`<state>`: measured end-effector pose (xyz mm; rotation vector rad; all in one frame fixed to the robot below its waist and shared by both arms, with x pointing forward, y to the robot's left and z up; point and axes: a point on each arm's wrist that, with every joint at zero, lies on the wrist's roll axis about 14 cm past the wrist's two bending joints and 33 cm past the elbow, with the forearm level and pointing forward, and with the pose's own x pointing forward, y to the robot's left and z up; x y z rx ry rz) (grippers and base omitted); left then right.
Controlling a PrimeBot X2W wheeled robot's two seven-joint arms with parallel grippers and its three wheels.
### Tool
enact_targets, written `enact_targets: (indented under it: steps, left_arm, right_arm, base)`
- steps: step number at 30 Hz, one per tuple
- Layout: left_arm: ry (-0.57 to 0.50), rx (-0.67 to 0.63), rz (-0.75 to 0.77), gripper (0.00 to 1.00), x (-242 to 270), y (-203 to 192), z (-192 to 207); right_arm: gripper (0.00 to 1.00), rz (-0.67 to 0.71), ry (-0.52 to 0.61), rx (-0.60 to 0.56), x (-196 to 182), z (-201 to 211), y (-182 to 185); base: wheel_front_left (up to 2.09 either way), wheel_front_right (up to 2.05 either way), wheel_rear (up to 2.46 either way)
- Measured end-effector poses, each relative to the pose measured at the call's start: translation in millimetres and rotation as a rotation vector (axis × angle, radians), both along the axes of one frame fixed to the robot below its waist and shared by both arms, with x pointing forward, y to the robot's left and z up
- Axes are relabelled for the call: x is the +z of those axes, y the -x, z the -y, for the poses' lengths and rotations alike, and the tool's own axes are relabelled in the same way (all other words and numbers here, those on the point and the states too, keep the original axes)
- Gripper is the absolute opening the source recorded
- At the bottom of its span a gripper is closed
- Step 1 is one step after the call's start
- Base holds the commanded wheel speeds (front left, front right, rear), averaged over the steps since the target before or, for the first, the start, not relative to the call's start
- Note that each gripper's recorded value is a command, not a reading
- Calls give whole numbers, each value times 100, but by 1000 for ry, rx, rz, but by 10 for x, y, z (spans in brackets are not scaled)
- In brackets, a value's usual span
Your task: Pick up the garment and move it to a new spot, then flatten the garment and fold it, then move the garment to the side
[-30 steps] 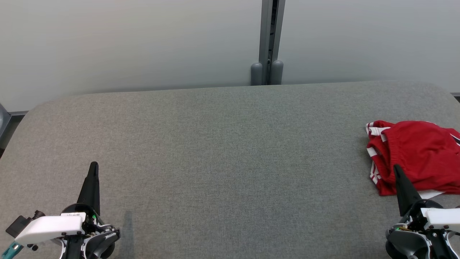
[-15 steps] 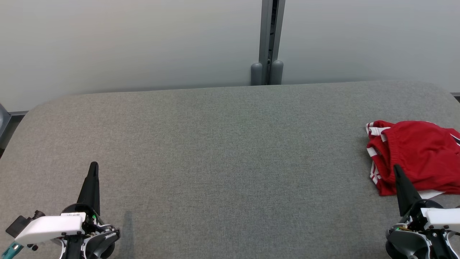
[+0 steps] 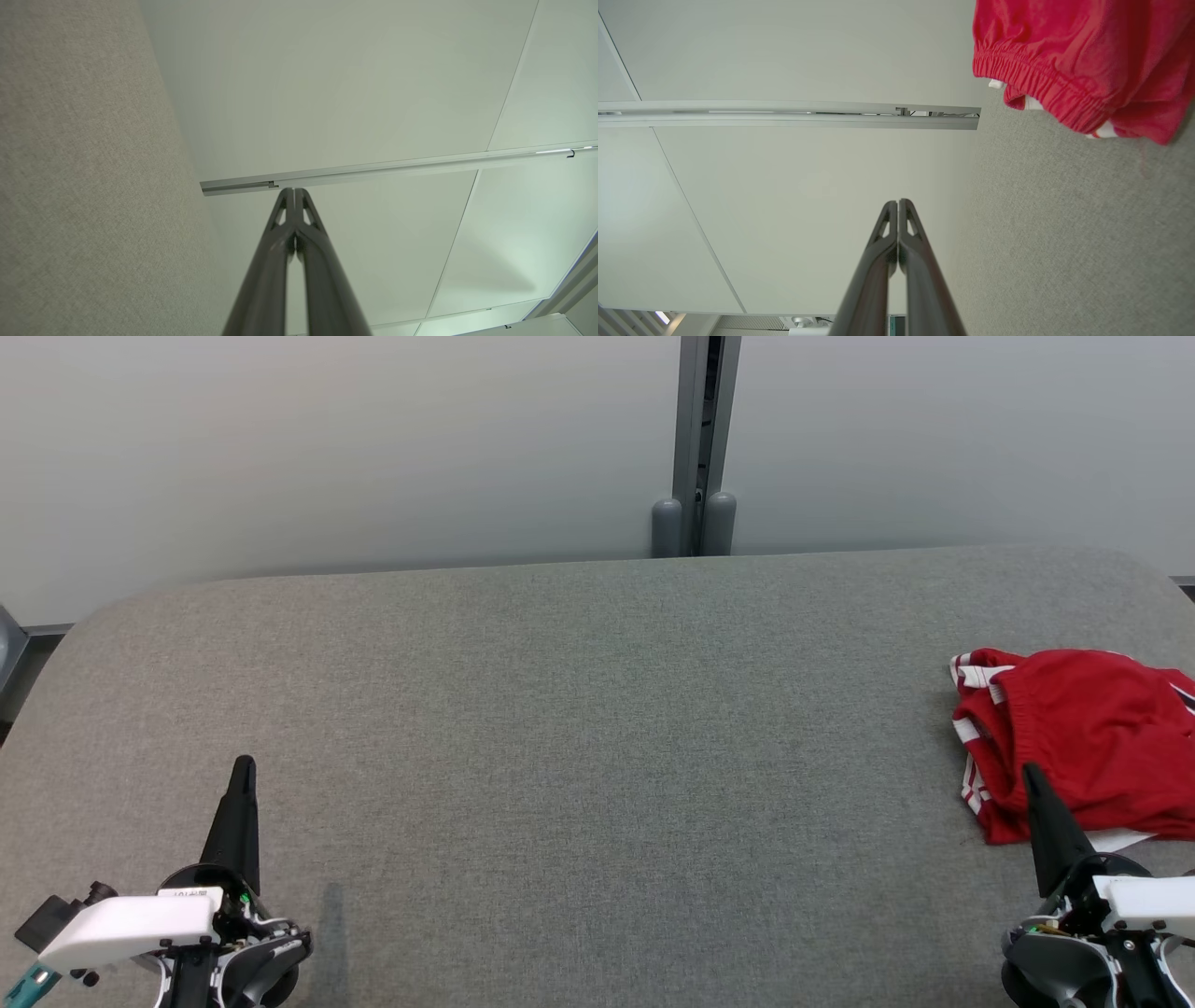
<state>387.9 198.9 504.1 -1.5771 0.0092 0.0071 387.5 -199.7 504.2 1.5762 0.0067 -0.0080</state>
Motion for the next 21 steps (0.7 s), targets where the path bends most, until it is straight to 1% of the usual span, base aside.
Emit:
enact_targets:
  steps: [21]
  left_arm:
    - [0,0,0,0,0,0,0]
  right_arm:
    - [0,0,0,0,0,0,0]
  base:
    - [0,0,0]
